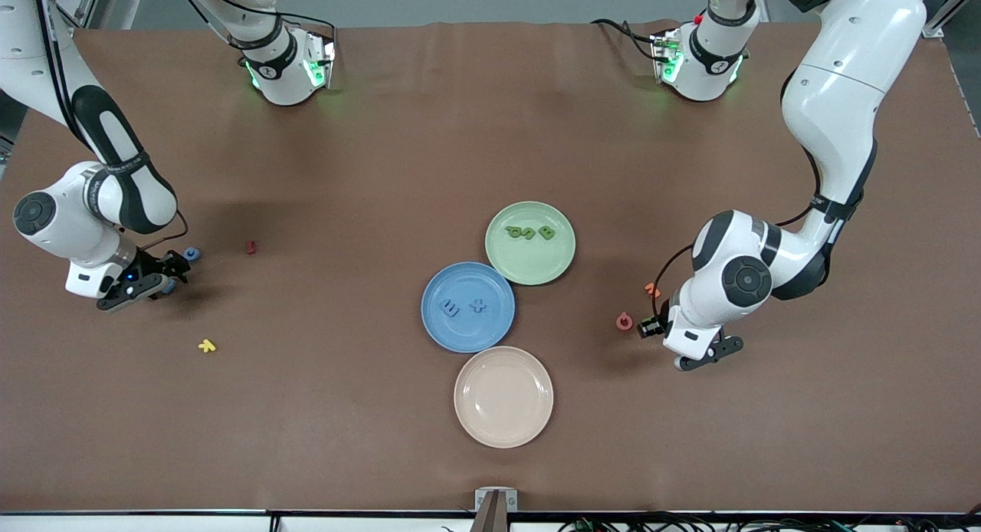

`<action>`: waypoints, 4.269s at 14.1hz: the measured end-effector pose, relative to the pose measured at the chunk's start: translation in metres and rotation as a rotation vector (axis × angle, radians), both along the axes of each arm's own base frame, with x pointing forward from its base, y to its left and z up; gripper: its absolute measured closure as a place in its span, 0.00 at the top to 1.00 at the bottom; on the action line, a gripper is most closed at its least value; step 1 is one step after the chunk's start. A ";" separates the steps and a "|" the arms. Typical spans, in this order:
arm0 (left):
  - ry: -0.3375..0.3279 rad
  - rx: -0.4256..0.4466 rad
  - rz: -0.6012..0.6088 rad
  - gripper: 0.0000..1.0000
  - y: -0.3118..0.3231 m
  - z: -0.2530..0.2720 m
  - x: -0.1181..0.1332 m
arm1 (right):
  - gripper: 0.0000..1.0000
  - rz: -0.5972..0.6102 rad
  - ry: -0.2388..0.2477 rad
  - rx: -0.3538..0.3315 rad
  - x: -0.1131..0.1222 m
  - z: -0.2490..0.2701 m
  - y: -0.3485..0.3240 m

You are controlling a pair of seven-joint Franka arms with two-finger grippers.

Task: Sort letters by color into matching plates
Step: 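Grasp the blue e with the right gripper while the left gripper grasps the Z, then drop the blue e in the blue plate while the left gripper places the Z, then grasp the blue c with the right gripper while the left gripper withdraws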

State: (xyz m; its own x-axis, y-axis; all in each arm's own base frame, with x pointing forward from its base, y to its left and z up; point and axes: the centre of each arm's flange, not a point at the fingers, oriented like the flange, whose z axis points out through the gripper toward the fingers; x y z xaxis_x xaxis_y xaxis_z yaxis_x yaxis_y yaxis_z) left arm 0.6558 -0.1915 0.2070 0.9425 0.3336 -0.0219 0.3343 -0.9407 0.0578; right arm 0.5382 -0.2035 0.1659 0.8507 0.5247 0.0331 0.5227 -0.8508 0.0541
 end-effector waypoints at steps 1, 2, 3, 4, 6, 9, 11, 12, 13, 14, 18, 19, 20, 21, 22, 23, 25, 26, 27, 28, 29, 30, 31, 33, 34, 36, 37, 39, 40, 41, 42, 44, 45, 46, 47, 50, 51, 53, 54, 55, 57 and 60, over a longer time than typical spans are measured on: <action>-0.004 0.007 -0.009 0.55 0.000 -0.003 0.000 | 0.76 0.005 0.004 0.001 0.000 0.000 -0.001; -0.005 0.014 -0.015 0.55 0.000 -0.006 -0.001 | 0.76 0.009 0.008 0.002 0.000 0.000 -0.002; -0.006 0.020 -0.015 0.55 -0.001 -0.007 -0.001 | 0.75 0.010 0.010 0.002 -0.001 0.000 -0.003; -0.007 0.025 -0.013 0.55 -0.002 -0.009 -0.001 | 0.75 0.011 0.011 0.002 -0.001 0.000 -0.003; -0.004 0.028 -0.010 0.57 -0.005 -0.011 -0.003 | 0.74 0.012 0.012 0.003 -0.001 0.000 -0.003; 0.002 0.028 -0.012 0.65 -0.007 -0.016 -0.005 | 0.65 0.017 0.010 0.001 -0.001 0.002 -0.006; 0.004 0.029 -0.013 0.69 -0.008 -0.017 -0.005 | 0.42 0.016 0.006 -0.003 -0.001 0.005 -0.012; 0.004 0.032 -0.017 0.69 -0.007 -0.018 -0.005 | 0.40 0.020 0.008 -0.002 -0.001 0.007 -0.012; 0.003 0.039 -0.023 0.70 -0.007 -0.020 -0.006 | 0.37 0.021 0.008 -0.003 0.000 0.009 -0.012; 0.004 0.044 -0.028 0.70 -0.007 -0.022 -0.007 | 0.37 0.021 0.008 -0.002 -0.001 0.009 -0.012; 0.012 0.046 -0.031 0.68 -0.007 -0.027 -0.009 | 0.37 0.019 0.096 0.036 0.010 0.016 -0.004; 0.014 0.047 -0.031 0.66 -0.007 -0.028 -0.009 | 0.37 -0.002 0.126 0.051 0.021 0.025 0.007; 0.017 0.047 -0.032 0.61 -0.007 -0.029 -0.010 | 0.37 -0.037 0.146 0.061 0.035 0.038 0.026; 0.019 0.047 -0.032 0.61 -0.007 -0.031 -0.010 | 0.37 -0.079 0.156 0.067 0.049 0.051 0.053; 0.018 0.046 -0.032 0.54 -0.007 -0.030 -0.010 | 0.37 -0.128 0.161 0.070 0.060 0.062 0.086; 0.015 0.046 -0.032 0.44 -0.007 -0.029 -0.010 | 0.37 -0.183 0.160 0.071 0.068 0.069 0.124; 0.014 0.047 -0.032 0.36 -0.007 -0.029 -0.009 | 0.37 -0.307 0.157 0.075 0.076 0.075 0.209; 0.014 0.047 -0.033 0.36 -0.007 -0.029 -0.009 | 0.37 -0.377 0.150 0.076 0.076 0.078 0.254; 0.014 0.047 -0.033 0.36 -0.007 -0.028 -0.009 | 0.37 -0.442 0.134 0.079 0.077 0.085 0.301; 0.013 0.047 -0.033 0.36 -0.007 -0.028 -0.009 | 0.37 -0.506 0.117 0.085 0.075 0.095 0.353; 0.013 0.047 -0.033 0.36 -0.007 -0.028 -0.009 | 0.37 -0.570 0.102 0.096 0.071 0.104 0.403; 0.012 0.046 -0.035 0.36 -0.009 -0.027 -0.009 | 0.37 -0.641 0.092 0.109 0.065 0.110 0.450; 0.014 0.046 -0.038 0.36 -0.011 -0.025 -0.009 | 0.37 -0.719 0.088 0.122 0.058 0.112 0.492; 0.032 0.061 -0.041 0.36 -0.027 -0.015 -0.015 | 0.37 -0.854 0.091 0.143 0.044 0.109 0.560; 0.041 0.066 -0.042 0.36 -0.041 -0.006 -0.020 | 0.37 -0.905 0.096 0.151 0.038 0.103 0.589; 0.051 0.061 -0.040 0.36 -0.079 0.016 -0.035 | 0.37 -0.982 0.109 0.163 0.025 0.087 0.638; 0.055 0.054 -0.036 0.36 -0.098 0.025 -0.044 | 0.37 -1.009 0.114 0.166 0.020 0.079 0.656; 0.064 0.043 -0.030 0.36 -0.134 0.035 -0.062 | 0.37 -1.035 0.121 0.167 0.014 0.068 0.676; 0.069 0.044 -0.028 0.36 -0.151 0.035 -0.072 | 0.42 -1.040 0.121 0.165 0.015 0.065 0.677; 0.075 0.049 -0.026 0.36 -0.169 0.033 -0.085 | 0.50 -1.043 0.118 0.164 0.018 0.065 0.676; 0.081 0.054 -0.025 0.36 -0.186 0.031 -0.098 | 0.61 -1.049 0.113 0.164 0.021 0.067 0.673; 0.090 0.063 -0.027 0.36 -0.216 0.026 -0.122 | 0.81 -1.059 0.101 0.162 0.029 0.069 0.665; 0.091 0.066 -0.030 0.36 -0.225 0.025 -0.130 | 0.91 -1.064 0.097 0.153 0.033 0.069 0.659; 0.091 0.066 -0.034 0.36 -0.232 0.025 -0.135 | 1.00 -1.059 0.092 0.129 0.039 0.068 0.650; 0.091 0.067 -0.036 0.36 -0.236 0.025 -0.139 | 1.00 -1.041 0.090 0.093 0.045 0.068 0.637; 0.093 0.069 -0.050 0.36 -0.247 0.023 -0.148 | 1.00 -0.968 0.108 0.002 0.064 0.079 0.589; 0.094 0.069 -0.055 0.36 -0.249 0.022 -0.150 | 1.00 -0.935 0.110 -0.008 0.070 0.087 0.568; 0.094 0.067 -0.063 0.36 -0.255 0.021 -0.153 | 1.00 -0.863 0.118 -0.030 0.070 0.108 0.518; 0.094 0.065 -0.065 0.36 -0.257 0.020 -0.154 | 1.00 -0.825 0.125 -0.044 0.065 0.118 0.490; 0.094 0.062 -0.066 0.36 -0.259 0.019 -0.154 | 1.00 -0.786 0.130 -0.054 0.057 0.128 0.463; 0.092 0.055 -0.068 0.36 -0.261 0.017 -0.154 | 1.00 -0.712 0.121 -0.052 0.037 0.140 0.412; 0.090 0.054 -0.067 0.36 -0.262 0.018 -0.154 | 1.00 -0.593 0.097 -0.032 0.007 0.132 0.327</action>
